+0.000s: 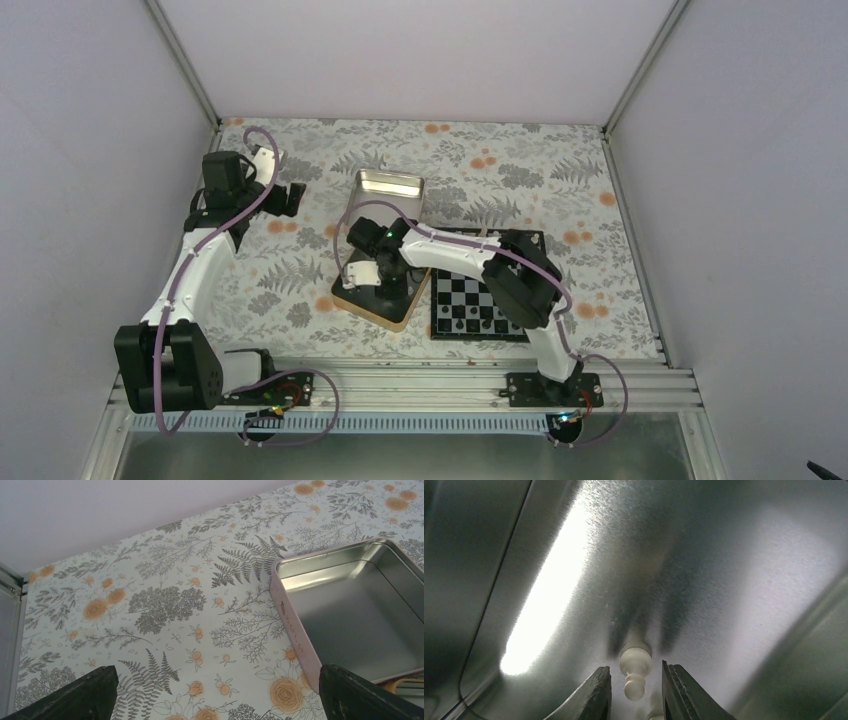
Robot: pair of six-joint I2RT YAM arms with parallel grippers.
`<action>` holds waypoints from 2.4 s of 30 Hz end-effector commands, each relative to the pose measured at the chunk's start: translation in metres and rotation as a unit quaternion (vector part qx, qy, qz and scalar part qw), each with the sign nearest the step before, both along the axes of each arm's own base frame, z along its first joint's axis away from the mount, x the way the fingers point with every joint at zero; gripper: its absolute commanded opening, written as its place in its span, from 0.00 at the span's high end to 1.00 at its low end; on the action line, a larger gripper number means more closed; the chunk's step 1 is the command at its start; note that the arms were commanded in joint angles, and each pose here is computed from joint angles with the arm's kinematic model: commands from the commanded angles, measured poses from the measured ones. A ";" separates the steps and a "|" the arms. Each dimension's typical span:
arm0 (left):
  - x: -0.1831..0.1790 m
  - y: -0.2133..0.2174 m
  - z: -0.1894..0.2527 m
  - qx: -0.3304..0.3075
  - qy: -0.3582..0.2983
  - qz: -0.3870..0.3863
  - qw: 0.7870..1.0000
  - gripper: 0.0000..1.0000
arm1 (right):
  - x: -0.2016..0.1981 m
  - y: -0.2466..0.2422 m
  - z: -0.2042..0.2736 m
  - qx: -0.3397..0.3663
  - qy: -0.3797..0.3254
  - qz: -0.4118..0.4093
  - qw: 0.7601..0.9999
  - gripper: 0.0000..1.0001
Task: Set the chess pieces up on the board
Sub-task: Pick up the chess piece from the storage box, then place the chess piece on the chessboard.
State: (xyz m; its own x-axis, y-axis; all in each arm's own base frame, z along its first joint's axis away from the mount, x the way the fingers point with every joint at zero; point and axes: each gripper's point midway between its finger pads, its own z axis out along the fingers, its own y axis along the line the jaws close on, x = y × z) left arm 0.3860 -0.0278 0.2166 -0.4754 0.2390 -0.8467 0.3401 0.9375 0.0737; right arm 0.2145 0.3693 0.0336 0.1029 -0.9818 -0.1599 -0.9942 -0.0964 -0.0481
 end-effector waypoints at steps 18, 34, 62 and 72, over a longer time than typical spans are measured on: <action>-0.001 -0.002 0.002 0.001 -0.004 -0.010 1.000 0.00 | 0.013 0.000 0.083 0.074 -0.050 -0.027 0.996 0.93; 0.000 -0.004 0.000 -0.003 0.000 -0.017 1.000 0.00 | 0.084 -0.236 0.098 0.057 -0.073 -0.294 0.951 0.92; -0.001 -0.005 0.001 -0.003 -0.001 -0.019 1.000 0.00 | 0.119 -0.295 0.025 0.047 -0.017 -0.366 0.929 0.90; -0.002 -0.005 -0.001 -0.004 0.002 -0.019 1.000 0.00 | 0.121 -0.295 0.015 0.038 -0.004 -0.366 0.930 0.89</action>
State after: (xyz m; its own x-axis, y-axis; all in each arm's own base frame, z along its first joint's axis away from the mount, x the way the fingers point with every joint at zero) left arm 0.3845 -0.0316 0.2154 -0.4737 0.2465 -0.8455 0.3630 0.9293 0.0676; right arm 0.3267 0.0721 0.0459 -0.5928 -0.7776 -0.2096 -0.7907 0.6114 -0.0318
